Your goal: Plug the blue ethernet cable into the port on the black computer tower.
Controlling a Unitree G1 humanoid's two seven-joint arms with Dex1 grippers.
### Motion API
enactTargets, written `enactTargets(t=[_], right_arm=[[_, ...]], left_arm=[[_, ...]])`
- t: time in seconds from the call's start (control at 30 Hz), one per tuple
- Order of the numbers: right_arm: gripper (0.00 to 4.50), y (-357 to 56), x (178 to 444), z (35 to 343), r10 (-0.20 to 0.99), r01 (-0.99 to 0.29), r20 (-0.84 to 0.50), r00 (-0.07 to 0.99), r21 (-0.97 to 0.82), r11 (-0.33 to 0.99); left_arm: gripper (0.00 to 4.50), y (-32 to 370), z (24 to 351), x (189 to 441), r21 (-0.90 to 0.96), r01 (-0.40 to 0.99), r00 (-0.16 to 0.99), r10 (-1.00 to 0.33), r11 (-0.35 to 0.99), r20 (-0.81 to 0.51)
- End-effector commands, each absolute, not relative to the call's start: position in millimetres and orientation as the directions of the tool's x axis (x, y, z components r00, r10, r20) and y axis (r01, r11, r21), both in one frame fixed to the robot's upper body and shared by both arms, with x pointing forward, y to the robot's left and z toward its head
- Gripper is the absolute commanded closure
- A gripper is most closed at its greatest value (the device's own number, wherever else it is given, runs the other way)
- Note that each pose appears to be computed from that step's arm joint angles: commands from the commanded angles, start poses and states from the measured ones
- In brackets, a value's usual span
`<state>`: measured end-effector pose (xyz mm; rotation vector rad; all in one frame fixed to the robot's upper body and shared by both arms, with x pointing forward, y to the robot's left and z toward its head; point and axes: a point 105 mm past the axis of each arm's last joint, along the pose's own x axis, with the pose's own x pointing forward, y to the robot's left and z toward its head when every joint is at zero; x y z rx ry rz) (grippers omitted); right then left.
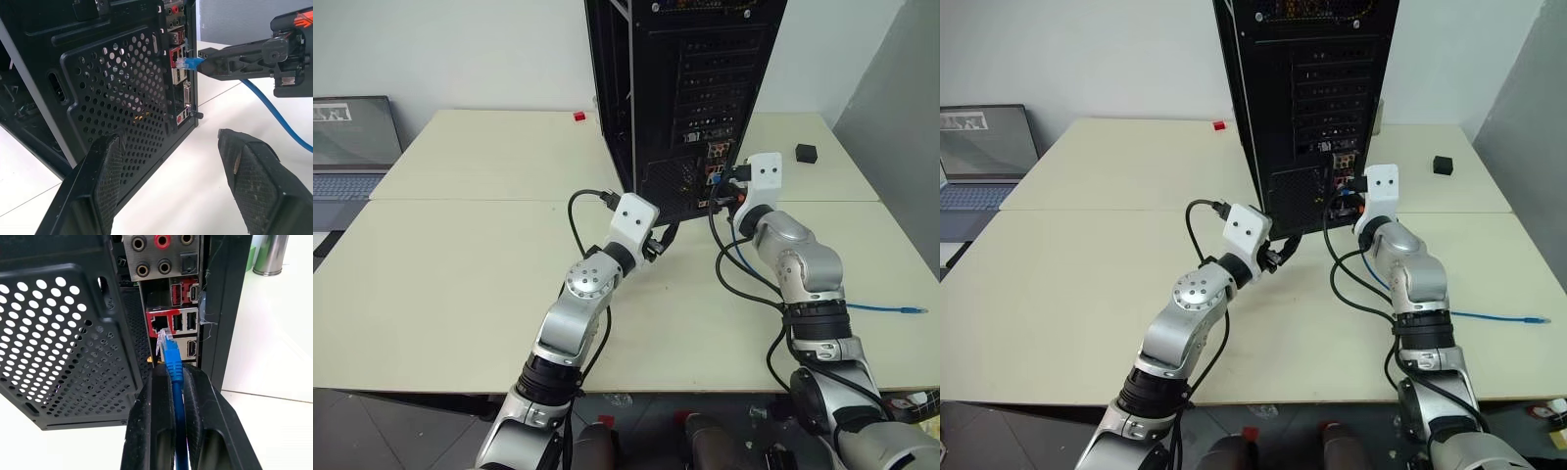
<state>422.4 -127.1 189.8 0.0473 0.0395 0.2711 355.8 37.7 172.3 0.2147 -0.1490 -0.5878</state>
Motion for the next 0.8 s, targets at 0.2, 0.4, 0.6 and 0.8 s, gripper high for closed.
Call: enactTargets(t=[0.2,0.4,0.6,0.8], right_arm=[[4.50,-122.0,421.8,217.3,0.282,-0.285,0.054,0.958,0.064,0.956],[4.50,-118.4,421.8,218.4,0.292,-0.295,0.053,0.955,0.068,0.953],[4.50,-115.7,422.1,218.4,0.299,-0.302,0.052,0.953,0.084,0.950],[4.50,-113.9,421.4,219.0,0.302,-0.306,0.051,0.952,0.110,0.946]], left_arm=[[1.30,38.7,188.3,352.8,0.262,0.517,0.816,-0.562,0.815,0.136],[1.30,40.6,187.2,353.2,0.264,0.516,0.818,-0.560,0.815,0.132],[1.30,40.6,186.2,353.3,0.265,0.518,0.817,-0.562,0.814,0.127],[1.30,40.7,185.6,353.0,0.267,0.519,0.817,-0.563,0.812,0.125]])
